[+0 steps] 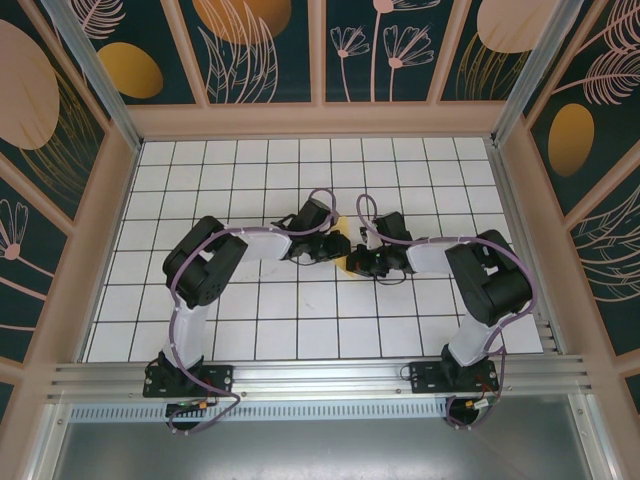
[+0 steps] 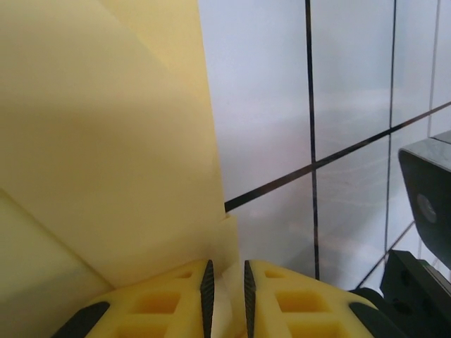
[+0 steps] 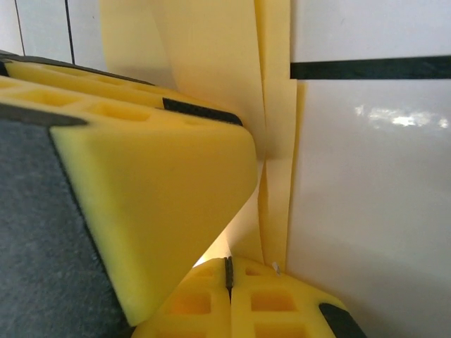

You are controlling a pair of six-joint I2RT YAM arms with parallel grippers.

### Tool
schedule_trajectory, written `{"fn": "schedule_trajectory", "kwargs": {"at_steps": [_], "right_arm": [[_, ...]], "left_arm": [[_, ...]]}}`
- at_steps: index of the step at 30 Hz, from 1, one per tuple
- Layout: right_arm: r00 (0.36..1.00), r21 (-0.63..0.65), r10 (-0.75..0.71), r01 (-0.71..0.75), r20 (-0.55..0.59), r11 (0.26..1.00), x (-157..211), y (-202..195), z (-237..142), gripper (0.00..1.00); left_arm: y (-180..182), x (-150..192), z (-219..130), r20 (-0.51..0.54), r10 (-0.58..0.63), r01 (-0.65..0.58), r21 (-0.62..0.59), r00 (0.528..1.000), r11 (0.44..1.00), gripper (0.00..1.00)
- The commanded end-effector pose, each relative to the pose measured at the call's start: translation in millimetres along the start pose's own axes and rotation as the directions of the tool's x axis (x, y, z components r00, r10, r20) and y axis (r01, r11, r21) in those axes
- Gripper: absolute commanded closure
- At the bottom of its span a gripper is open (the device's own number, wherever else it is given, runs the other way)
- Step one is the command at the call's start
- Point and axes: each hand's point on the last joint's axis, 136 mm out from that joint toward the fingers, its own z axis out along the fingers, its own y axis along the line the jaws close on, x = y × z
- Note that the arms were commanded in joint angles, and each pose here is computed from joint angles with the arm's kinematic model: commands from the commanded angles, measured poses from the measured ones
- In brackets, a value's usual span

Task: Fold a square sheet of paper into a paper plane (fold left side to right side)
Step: Fourth fold the wing at the center of the table.

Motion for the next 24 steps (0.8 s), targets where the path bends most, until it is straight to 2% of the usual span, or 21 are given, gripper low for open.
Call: {"fn": "schedule_trajectory", "kwargs": {"at_steps": [1, 8, 14, 24], "right_arm": [[0.98, 0.311, 0.156, -0.111, -0.122, 0.944, 55, -76, -2, 1.0], [0.978, 0.324, 0.163, -0.113, -0.13, 0.939, 58, -80, -1, 1.0], [0.977, 0.322, 0.165, -0.115, -0.132, 0.94, 60, -80, -1, 1.0], [0.978, 0.298, 0.16, -0.114, -0.136, 0.948, 60, -76, -1, 1.0]], "left_arm": [[75, -4, 4, 0.022, 0.043, -0.034, -0.306, 0.999, 0.951, 0.77], [84, -31, 1, 0.064, 0.072, -0.045, -0.349, 0.995, 0.936, 0.77], [89, -74, -12, 0.144, 0.051, -0.009, -0.284, 0.988, 0.959, 0.77], [79, -145, -22, 0.222, 0.08, -0.036, -0.194, 0.972, 0.98, 0.72]]}}
